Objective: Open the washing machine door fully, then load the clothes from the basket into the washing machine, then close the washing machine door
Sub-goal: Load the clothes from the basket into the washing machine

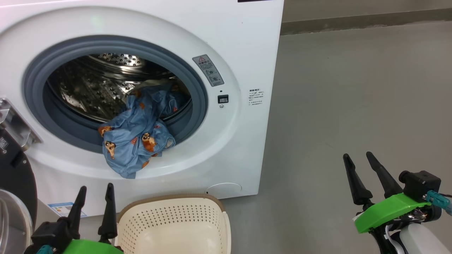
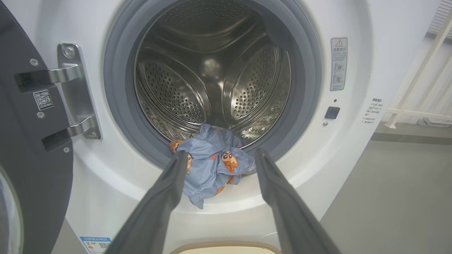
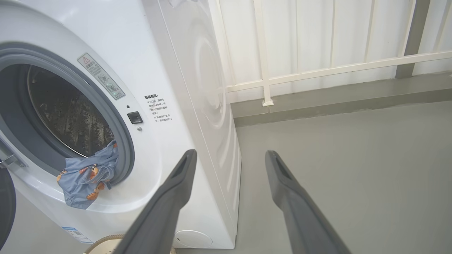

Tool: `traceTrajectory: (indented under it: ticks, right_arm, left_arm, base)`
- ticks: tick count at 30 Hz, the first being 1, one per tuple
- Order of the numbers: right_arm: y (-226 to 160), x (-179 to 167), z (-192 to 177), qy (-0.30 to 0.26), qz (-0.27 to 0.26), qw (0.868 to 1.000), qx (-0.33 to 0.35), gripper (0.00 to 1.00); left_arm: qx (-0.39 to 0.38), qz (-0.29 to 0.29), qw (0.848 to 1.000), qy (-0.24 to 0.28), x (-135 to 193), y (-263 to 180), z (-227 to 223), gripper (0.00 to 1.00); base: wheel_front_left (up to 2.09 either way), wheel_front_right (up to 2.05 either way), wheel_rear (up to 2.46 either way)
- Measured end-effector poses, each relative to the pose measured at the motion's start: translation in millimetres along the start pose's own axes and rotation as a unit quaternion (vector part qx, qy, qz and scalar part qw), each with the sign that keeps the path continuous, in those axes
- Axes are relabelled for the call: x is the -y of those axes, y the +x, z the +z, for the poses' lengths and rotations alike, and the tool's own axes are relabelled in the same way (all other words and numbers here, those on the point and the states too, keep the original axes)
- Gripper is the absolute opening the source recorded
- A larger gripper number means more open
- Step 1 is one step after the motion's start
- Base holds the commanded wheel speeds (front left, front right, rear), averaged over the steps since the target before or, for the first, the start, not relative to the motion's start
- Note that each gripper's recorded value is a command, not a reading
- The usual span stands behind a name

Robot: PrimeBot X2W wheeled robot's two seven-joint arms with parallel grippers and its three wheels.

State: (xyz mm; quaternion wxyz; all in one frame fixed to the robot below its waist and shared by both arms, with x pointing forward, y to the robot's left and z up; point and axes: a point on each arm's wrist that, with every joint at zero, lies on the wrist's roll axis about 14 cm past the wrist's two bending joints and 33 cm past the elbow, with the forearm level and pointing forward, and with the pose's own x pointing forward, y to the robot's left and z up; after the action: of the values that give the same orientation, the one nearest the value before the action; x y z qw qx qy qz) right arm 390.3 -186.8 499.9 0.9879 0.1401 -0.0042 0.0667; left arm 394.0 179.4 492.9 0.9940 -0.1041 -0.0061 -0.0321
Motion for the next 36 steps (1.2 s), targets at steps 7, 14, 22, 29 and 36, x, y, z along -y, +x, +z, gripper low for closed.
traceTrajectory:
  ticks: [7,14,22,29,36]
  right_arm:
    - [1,0,-2,0.0,0.001,1.0,-0.003,1.0]
    - [-1,1,-4,0.0,-0.001,1.0,-0.006,1.0]
    - [-3,6,-10,0.001,-0.008,1.0,-0.013,1.0]
    - [0,8,-16,0.005,-0.013,1.0,-0.021,1.0]
    - [2,17,-18,0.005,-0.026,0.999,-0.023,1.0]
  left_arm:
    - [-0.007,0.0,1.0,-0.005,1,0,-4,1.0]
    - [-0.031,0.0,0.999,-0.007,1,0,-16,1.0]
    - [-0.072,0.003,0.997,-0.006,-2,3,-39,1.0]
    - [-0.104,0.004,0.995,-0.004,-4,17,-57,1.0]
    - [-0.149,0.001,0.989,-0.016,-4,32,-82,1.0]
  base:
    - [0.0,0.0,0.0]
    - [0.0,0.0,0.0]
    - [0.0,0.0,0.0]
    - [0.0,0.0,0.0]
    - [0.0,0.0,0.0]
